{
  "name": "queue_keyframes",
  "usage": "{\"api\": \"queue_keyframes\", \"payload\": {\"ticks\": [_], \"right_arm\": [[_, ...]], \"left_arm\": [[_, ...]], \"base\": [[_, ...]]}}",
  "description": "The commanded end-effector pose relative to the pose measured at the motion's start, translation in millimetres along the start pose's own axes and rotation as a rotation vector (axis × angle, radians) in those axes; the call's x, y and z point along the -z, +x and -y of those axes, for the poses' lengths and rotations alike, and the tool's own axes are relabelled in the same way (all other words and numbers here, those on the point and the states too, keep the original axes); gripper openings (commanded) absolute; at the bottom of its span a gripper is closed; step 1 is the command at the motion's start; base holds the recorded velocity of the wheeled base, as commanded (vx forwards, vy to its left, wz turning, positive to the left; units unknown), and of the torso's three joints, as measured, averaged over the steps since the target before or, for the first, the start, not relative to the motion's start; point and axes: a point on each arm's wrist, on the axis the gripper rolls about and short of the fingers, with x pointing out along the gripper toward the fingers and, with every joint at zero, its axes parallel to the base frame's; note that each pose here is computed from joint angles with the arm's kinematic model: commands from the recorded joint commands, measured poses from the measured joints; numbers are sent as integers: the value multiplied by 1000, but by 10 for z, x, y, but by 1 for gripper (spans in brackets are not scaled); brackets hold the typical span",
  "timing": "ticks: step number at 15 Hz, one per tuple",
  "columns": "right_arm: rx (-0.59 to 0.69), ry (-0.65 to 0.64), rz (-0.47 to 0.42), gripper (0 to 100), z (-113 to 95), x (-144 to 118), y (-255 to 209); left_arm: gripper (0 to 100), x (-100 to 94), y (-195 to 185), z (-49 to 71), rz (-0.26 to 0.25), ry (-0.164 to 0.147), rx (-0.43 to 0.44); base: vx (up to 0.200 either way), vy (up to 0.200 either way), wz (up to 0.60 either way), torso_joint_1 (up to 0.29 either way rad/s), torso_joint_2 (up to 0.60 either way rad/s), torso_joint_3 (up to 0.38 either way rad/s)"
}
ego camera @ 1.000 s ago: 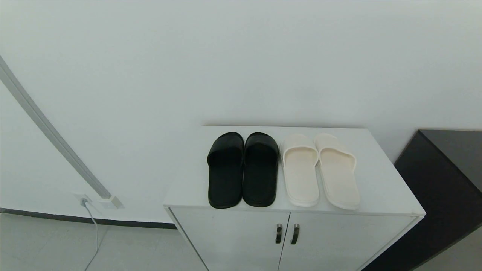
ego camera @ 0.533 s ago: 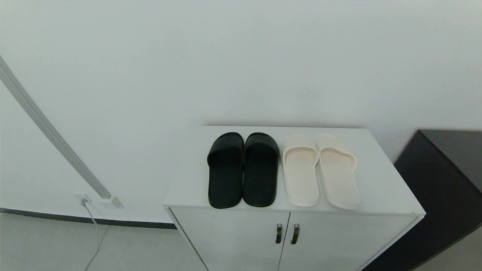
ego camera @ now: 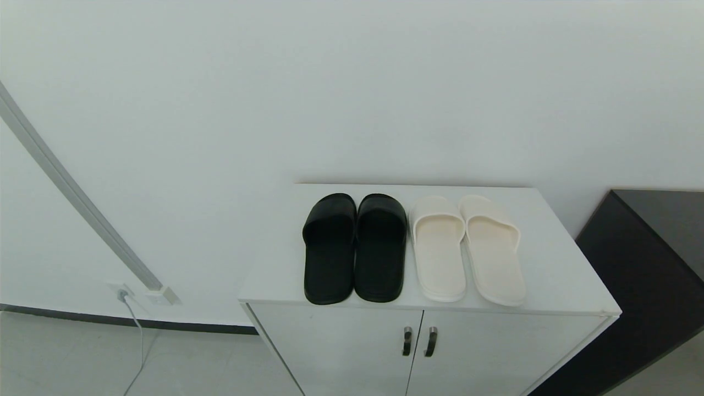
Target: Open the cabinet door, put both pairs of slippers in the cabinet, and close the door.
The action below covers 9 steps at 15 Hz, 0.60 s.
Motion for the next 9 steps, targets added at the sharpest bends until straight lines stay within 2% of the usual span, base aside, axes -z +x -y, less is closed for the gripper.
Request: {"api": "queue_keyframes", "payload": {"ticks": [1,4,7,9], "right_arm": [[-100,33,-214,100,34,-171,611],[-214,82,-270,100,-97,-251,975],[-236,92,-247,100,-401,-399,1120],[-238,74,-261,100,-728,-468,1232]], "left_arm": [[0,0,1,0,-1,-1,-1],[0,0,1,0,-1,1,-1],[0,0,1,0,-1,5,-1],[0,0,1,0,-1,5,1]], "base": [[0,0,0,0,0,0],[0,0,0,0,0,0],[0,0,0,0,0,0],[0,0,0,0,0,0]]}}
